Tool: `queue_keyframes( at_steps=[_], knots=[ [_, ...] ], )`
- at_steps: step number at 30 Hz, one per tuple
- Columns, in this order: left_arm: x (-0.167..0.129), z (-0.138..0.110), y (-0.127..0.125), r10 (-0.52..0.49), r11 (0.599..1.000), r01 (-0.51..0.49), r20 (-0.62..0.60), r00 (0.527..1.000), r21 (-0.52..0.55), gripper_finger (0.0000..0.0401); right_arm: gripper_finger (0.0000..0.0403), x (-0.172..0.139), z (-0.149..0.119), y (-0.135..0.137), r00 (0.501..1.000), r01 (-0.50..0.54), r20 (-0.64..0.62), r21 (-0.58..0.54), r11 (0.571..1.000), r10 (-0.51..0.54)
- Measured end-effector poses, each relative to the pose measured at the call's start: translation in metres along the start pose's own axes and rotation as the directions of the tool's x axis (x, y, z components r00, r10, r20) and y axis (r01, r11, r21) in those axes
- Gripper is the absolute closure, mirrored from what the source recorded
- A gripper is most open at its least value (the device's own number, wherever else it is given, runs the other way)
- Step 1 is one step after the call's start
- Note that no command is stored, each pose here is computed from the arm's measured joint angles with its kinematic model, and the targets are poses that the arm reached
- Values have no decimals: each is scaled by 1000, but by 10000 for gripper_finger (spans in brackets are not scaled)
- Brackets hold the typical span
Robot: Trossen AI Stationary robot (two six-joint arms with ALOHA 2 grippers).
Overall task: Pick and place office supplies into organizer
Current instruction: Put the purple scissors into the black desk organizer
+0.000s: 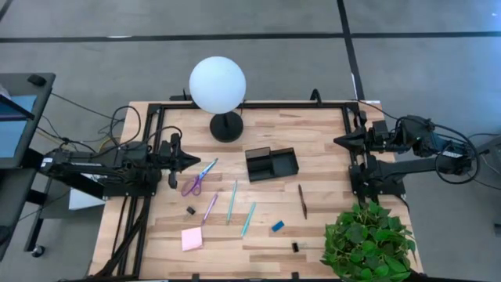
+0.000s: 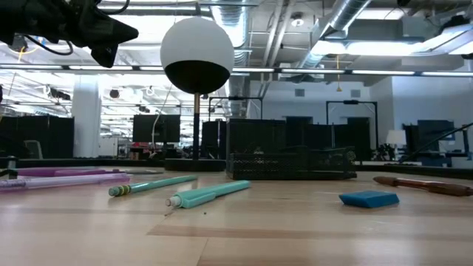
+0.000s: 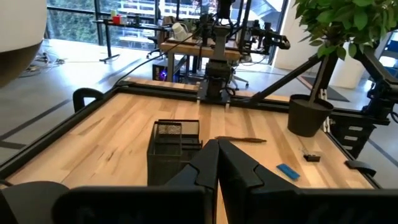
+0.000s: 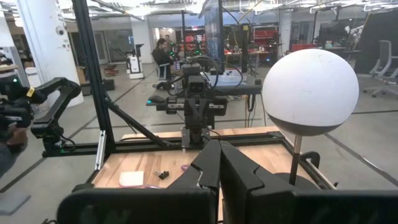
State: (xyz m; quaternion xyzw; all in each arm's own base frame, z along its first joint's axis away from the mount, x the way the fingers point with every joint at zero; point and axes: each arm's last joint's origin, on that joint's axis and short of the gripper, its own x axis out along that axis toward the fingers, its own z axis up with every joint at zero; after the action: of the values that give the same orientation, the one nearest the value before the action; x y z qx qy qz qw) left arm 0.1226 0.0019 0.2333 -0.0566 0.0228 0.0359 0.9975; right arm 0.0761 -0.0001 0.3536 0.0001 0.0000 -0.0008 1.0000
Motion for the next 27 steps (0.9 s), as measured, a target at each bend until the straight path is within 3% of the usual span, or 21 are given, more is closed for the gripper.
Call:
queue_keyframes(
  at_steps=[6,20,27],
  knots=[
    [0,-1,0,1,1000,-1,-7,1000,-1,401,403,0,0,0,1000,0,0,0,1000,0],
    [-2,-19,2,28,994,-48,-200,979,-96,401,403,0,0,0,1000,0,0,0,1000,0],
    [-2,-21,3,54,991,-79,-217,975,-109,401,403,0,0,0,1000,0,0,0,1000,0]
  ],
)
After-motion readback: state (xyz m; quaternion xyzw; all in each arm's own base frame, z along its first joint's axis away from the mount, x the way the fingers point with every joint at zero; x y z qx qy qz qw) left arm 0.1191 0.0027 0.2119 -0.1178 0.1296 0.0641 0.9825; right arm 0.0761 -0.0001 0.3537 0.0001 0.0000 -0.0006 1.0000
